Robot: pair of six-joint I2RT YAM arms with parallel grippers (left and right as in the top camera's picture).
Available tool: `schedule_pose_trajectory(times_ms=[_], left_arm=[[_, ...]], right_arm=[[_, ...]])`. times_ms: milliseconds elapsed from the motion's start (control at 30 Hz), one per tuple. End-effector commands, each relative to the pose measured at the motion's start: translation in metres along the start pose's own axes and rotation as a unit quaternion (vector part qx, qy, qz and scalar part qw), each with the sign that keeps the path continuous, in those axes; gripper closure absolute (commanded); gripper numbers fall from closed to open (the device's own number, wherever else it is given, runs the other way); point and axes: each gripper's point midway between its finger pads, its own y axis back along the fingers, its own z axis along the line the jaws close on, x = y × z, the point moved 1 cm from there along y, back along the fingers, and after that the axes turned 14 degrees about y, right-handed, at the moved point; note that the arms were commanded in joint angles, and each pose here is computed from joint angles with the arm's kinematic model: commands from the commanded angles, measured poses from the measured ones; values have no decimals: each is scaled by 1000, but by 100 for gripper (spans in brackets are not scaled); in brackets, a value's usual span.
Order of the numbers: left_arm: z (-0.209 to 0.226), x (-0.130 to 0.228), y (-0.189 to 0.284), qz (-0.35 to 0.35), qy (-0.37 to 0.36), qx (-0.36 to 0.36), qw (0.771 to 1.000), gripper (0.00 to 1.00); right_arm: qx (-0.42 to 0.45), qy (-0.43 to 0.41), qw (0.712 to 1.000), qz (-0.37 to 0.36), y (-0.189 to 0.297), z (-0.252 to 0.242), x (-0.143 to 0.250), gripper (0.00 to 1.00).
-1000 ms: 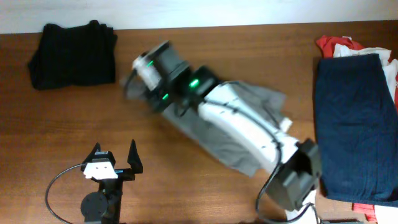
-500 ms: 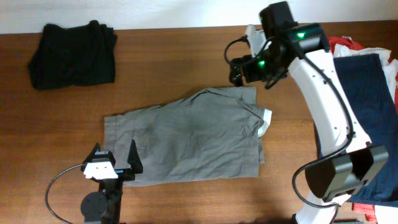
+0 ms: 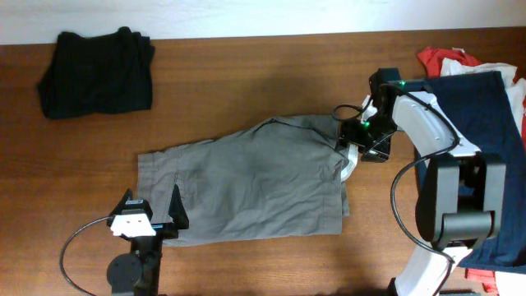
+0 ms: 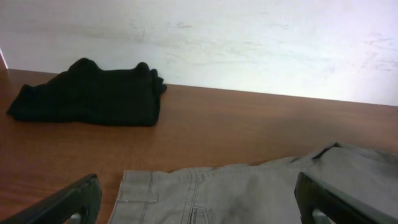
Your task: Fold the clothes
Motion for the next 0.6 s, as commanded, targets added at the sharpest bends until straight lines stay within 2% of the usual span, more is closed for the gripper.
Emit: schedule_pose_trajectory(times_ms=[0, 100, 133, 200, 233, 300, 333, 400, 433, 500, 567], left_arm=[[1, 2, 0, 2, -6, 1, 1000, 1], [1, 2, 0, 2, -6, 1, 1000, 1], [1, 2, 0, 2, -6, -2, 1000, 1], [2, 2, 0, 1, -6, -3, 1000, 1], [2, 2, 0, 1, -6, -3, 1000, 1], [2, 2, 0, 1, -6, -3, 1000, 1], [2, 2, 0, 1, -6, -3, 1000, 1], [2, 2, 0, 1, -6, -3, 1000, 1], [2, 2, 0, 1, -6, -3, 1000, 1], [2, 2, 0, 1, -6, -2, 1000, 1], [1, 1, 0, -1, -6, -1, 1000, 1]], right_arm=[[-7, -4, 1000, -11, -4, 1, -6, 25], [-8, 3, 999, -36, -4, 1, -18, 50], [-8, 4, 999, -37, -4, 1, -19, 51], [-8, 5, 999, -38, -4, 2, -19, 30], [-8, 5, 999, -38, -4, 2, -19, 27], [-8, 4, 999, -40, -7, 1, -22, 27], [-9, -5, 999, -38, -11, 0, -23, 35], [-16, -5, 999, -37, -14, 1, -24, 62], [-16, -4, 999, -39, -14, 1, -25, 93], [-21, -9, 998, -51, -6, 4, -33, 96], [-23, 5, 995, -97, 29, 12, -61, 96]])
